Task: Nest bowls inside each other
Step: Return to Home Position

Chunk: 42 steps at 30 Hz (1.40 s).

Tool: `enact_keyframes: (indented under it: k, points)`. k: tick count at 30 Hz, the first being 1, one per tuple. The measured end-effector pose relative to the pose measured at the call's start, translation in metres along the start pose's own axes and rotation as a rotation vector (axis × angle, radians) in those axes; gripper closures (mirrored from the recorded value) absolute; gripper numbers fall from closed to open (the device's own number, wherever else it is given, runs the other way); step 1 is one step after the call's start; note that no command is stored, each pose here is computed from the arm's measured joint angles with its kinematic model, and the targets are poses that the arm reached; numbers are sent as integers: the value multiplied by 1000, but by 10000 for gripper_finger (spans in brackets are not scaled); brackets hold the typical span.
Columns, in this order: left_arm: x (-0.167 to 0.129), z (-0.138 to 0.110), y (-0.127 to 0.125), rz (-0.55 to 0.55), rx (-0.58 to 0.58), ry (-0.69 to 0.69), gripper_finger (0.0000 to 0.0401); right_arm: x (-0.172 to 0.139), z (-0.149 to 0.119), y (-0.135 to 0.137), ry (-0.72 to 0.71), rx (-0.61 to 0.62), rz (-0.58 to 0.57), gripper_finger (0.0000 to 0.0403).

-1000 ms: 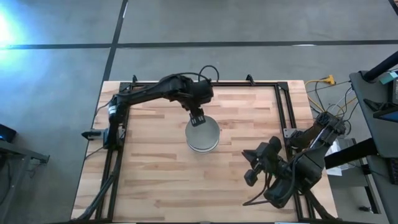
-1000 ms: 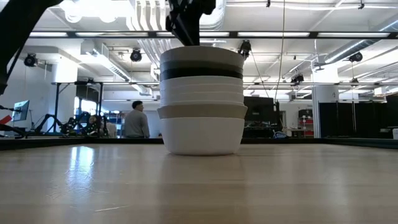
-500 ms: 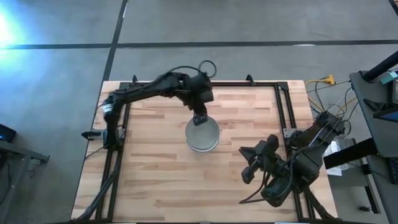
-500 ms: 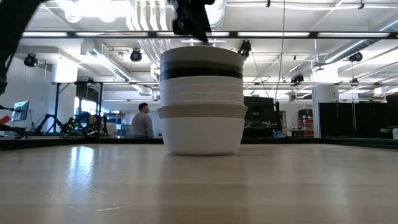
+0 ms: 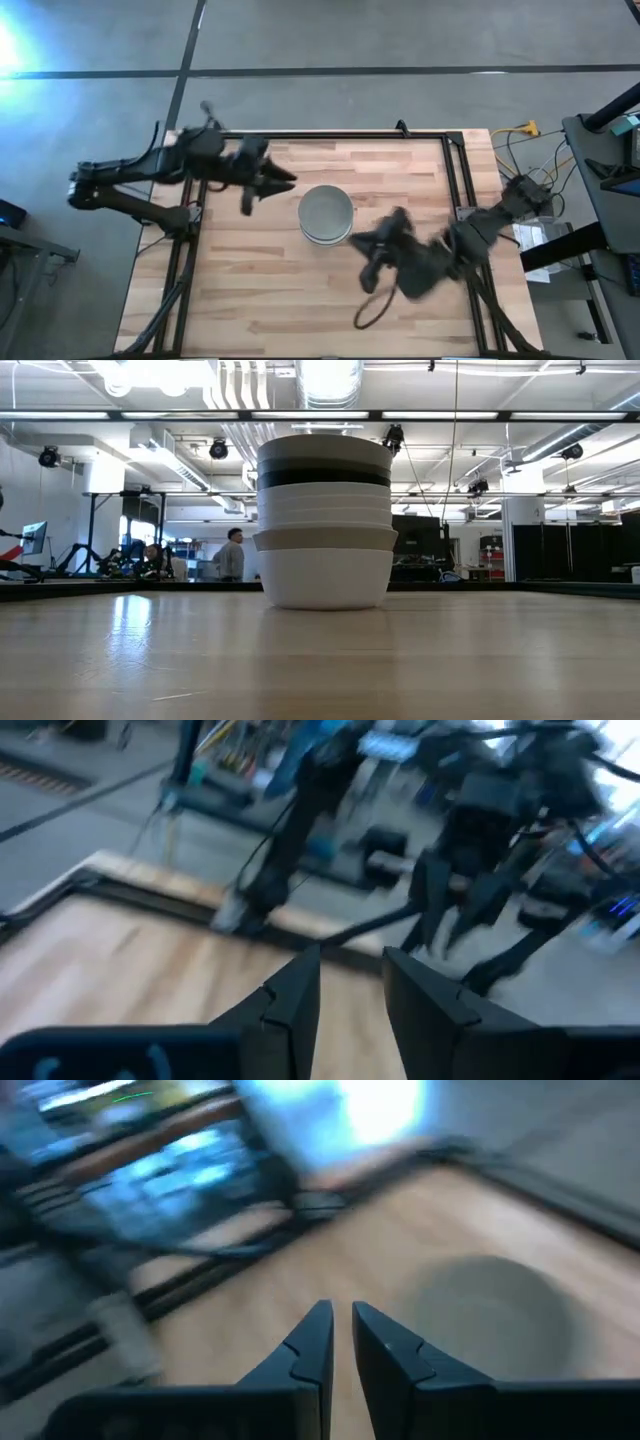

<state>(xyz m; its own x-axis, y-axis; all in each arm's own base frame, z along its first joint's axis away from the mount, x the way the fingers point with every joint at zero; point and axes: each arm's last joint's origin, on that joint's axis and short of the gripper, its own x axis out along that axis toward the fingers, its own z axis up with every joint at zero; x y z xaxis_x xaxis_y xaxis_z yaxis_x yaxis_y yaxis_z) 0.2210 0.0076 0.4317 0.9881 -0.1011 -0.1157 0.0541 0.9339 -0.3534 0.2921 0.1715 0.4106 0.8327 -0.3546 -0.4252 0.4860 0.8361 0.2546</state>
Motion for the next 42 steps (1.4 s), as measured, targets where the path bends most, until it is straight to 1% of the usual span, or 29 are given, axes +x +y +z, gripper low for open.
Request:
enact_keyframes:
  k: [1, 3, 4, 5, 6, 8, 11, 14, 16, 18, 20, 23, 26, 28, 31, 33, 37, 40, 42]
  points:
    - [-5, -10, 0, -29, -19, -44, 306, 10, 10, 3, 17, -27, 93, 365]
    - [-15, -29, 1, -88, -49, -135, 306, 27, 29, 7, -2, -87, 294, 365]
    - [-20, -37, 2, -115, -69, -192, 306, 35, 38, 5, -28, -116, 356, 365]
    - [-25, -43, 4, -136, -89, -253, 306, 42, 46, 0, -53, -131, 378, 365]
    - [-30, -49, 6, -147, -110, -310, 306, 48, 54, -6, -80, -134, 369, 365]
    - [-41, -59, 10, -155, -131, -412, 306, 54, 71, -25, -123, -144, 315, 365]
    - [-59, -68, 13, -125, -140, -513, 306, 45, 97, -55, -202, -146, 252, 365]
    - [-80, -68, 12, -95, -104, -588, 306, 17, 118, -82, -333, -113, 264, 365]
    - [-92, -68, 11, -94, -82, -628, 306, -6, 126, -101, -441, -82, 311, 365]
    - [-100, -71, 11, -70, -63, -645, 306, -28, 128, -120, -549, -39, 368, 365]
    - [-112, -72, 11, -49, -44, -662, 306, -48, 120, -140, -633, 1, 398, 365]
    - [-132, -76, 11, -6, -11, -677, 306, -73, 98, -168, -729, 50, 428, 365]
    - [-154, -79, 11, 48, -1, -706, 306, -92, 73, -194, -843, 113, 484, 365]
    - [-164, -84, 12, 70, 1, -721, 306, -99, 53, -209, -914, 131, 496, 365]
    - [-180, -90, 13, 104, 2, -742, 306, -101, 26, -229, -997, 182, 466, 365]
    - [-188, -95, 15, 132, -5, -738, 306, -96, 6, -239, -996, 210, 427, 365]
    - [-195, -106, 19, 192, -12, -688, 306, -83, -30, -256, -964, 281, 335, 365]
    - [-200, -112, 21, 211, -14, -667, 306, -84, -50, -270, -995, 331, 346, 365]
    - [-198, -115, 23, 224, -14, -653, 306, -90, -61, -280, -1049, 371, 365, 365]
